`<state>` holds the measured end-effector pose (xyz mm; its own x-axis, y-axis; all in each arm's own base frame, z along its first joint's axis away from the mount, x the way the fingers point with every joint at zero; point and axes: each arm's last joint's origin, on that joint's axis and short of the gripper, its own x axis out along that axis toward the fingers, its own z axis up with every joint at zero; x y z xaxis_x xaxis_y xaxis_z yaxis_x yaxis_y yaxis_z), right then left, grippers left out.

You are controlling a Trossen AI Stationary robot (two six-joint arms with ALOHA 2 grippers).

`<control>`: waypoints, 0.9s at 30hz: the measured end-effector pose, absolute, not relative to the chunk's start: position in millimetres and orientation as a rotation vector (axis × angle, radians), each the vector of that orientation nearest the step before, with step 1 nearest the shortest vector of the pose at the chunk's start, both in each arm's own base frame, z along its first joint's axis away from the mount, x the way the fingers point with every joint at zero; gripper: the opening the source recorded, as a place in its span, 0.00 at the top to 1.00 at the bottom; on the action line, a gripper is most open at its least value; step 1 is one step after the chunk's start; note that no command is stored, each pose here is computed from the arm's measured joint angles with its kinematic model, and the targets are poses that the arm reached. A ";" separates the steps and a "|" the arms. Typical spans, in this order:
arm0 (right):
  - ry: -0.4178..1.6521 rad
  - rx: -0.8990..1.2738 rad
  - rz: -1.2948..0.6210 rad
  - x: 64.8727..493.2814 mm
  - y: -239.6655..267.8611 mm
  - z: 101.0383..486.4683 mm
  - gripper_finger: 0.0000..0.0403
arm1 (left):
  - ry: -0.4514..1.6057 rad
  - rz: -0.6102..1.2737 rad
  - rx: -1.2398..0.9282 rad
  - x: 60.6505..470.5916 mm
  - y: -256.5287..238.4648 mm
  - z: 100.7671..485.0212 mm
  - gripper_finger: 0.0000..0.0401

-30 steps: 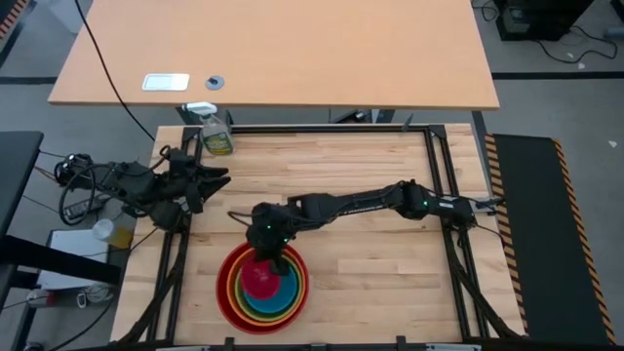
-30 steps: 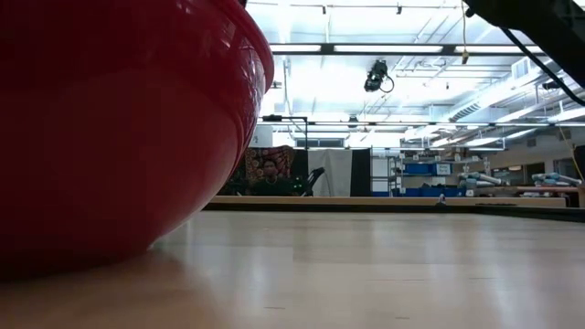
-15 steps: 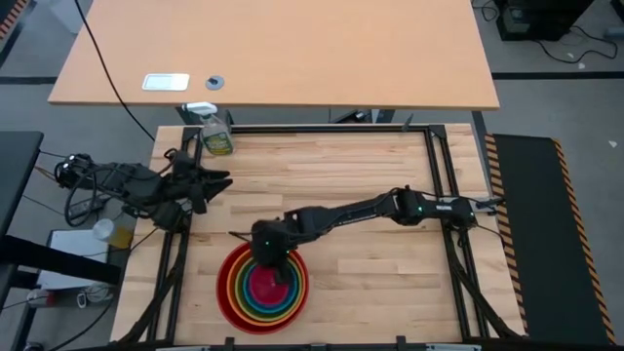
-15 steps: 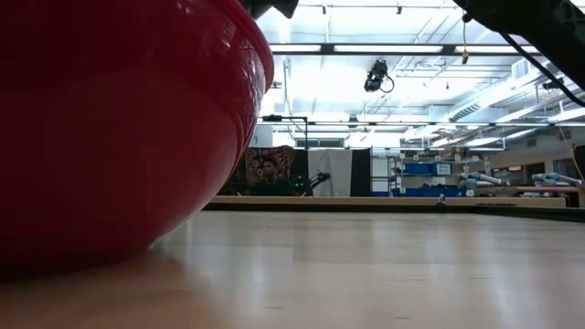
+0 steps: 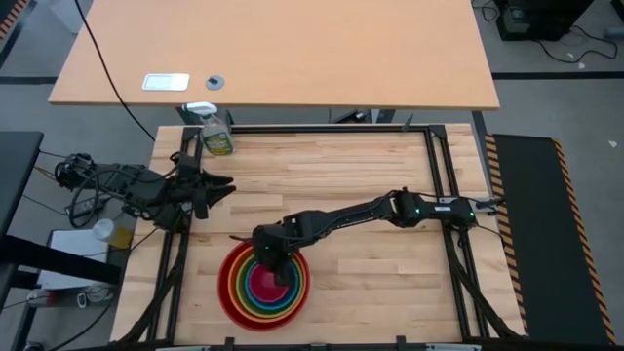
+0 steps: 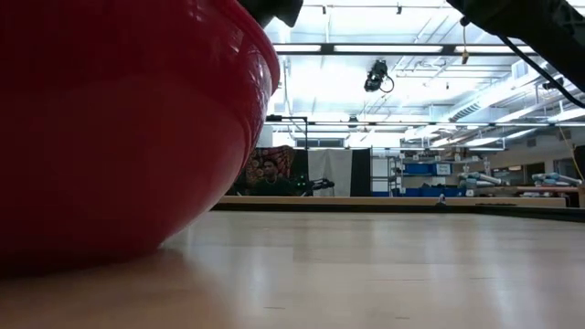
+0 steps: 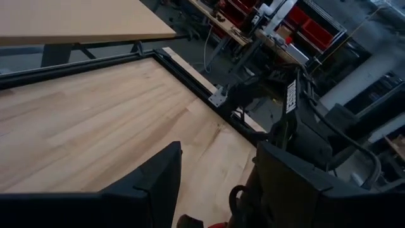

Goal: Nest bowls inside each other
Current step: Stack the pink bowl on top of the blue bowl, then return to Home Position

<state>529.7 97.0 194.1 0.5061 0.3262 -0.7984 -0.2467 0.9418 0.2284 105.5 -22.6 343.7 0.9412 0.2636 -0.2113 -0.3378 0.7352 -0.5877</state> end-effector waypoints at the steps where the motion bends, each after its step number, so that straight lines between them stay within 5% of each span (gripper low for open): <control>1: 0.989 0.107 0.339 529.1 95.3 196.3 0.63 | 0.117 0.331 -0.667 105.6 -22.7 343.7 0.48; 8: 0.930 0.176 0.218 520.6 83.8 244.0 0.53 | 0.131 0.311 -0.658 105.7 -23.2 343.4 0.48; 19: 0.726 0.140 0.001 472.6 75.1 351.6 0.53 | 0.148 0.271 -0.552 104.1 -25.4 344.2 0.48; 27: 0.694 0.107 -0.118 415.6 45.5 391.2 0.53 | 0.055 0.147 -0.460 92.9 -29.8 349.9 0.48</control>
<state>415.6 45.5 391.2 0.7627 -0.0724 -0.6427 0.1438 0.9878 0.0594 92.9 -29.8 349.9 0.9880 0.1285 -0.0862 -0.1534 0.8855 -0.4386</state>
